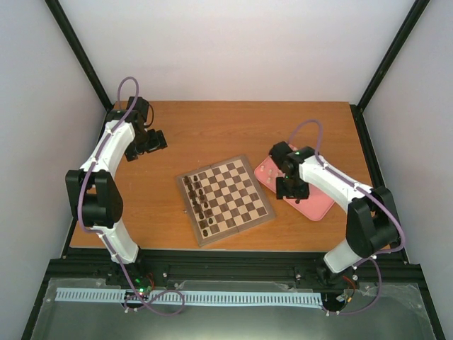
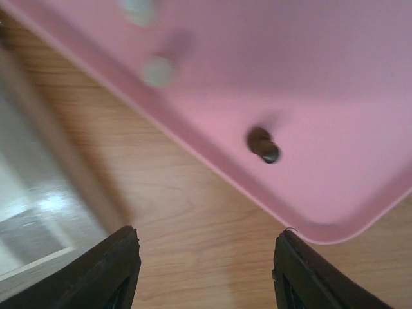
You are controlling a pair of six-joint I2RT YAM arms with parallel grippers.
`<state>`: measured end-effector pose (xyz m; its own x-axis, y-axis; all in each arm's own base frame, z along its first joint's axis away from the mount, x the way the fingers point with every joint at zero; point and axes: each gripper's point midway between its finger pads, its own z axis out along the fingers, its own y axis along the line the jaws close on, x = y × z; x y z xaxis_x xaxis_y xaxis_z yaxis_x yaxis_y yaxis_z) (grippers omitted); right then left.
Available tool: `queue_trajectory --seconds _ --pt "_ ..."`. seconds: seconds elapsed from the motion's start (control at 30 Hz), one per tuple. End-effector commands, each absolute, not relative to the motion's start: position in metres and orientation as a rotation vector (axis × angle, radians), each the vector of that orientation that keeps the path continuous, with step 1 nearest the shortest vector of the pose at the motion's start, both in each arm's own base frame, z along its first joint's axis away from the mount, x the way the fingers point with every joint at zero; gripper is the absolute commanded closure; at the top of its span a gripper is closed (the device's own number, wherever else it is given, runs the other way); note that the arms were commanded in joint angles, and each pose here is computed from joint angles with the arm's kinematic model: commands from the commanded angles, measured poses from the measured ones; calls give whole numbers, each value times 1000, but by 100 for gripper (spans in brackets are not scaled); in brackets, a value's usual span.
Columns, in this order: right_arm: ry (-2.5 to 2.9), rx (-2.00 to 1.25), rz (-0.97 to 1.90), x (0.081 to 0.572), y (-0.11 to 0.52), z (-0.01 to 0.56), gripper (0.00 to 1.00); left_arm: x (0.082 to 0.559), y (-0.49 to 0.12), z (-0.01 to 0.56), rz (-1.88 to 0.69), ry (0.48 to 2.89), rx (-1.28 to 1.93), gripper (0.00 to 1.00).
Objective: Set up the chess pieces on the board
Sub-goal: Pick up the chess piece from the storage box.
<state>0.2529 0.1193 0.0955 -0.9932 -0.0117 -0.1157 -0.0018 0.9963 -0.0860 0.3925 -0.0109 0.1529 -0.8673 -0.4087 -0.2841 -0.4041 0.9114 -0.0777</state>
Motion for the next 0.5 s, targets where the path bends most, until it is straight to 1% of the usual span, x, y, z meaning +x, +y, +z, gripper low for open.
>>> queue_trajectory --seconds 0.0,0.13,0.33,0.4,0.47 --pt "3026 138 -88 260 88 78 43 396 -13 177 -40 2724 -586 0" --pt "3052 221 -33 266 75 58 43 396 -13 175 -41 2731 -590 0" --pt "3096 213 -41 273 71 40 44 397 -11 172 -23 2738 -592 0" --pt "3110 214 -32 273 70 34 47 397 -11 172 -18 2740 -592 0" --pt "3121 226 -31 273 67 30 53 397 -10 171 -9 2741 -592 0"
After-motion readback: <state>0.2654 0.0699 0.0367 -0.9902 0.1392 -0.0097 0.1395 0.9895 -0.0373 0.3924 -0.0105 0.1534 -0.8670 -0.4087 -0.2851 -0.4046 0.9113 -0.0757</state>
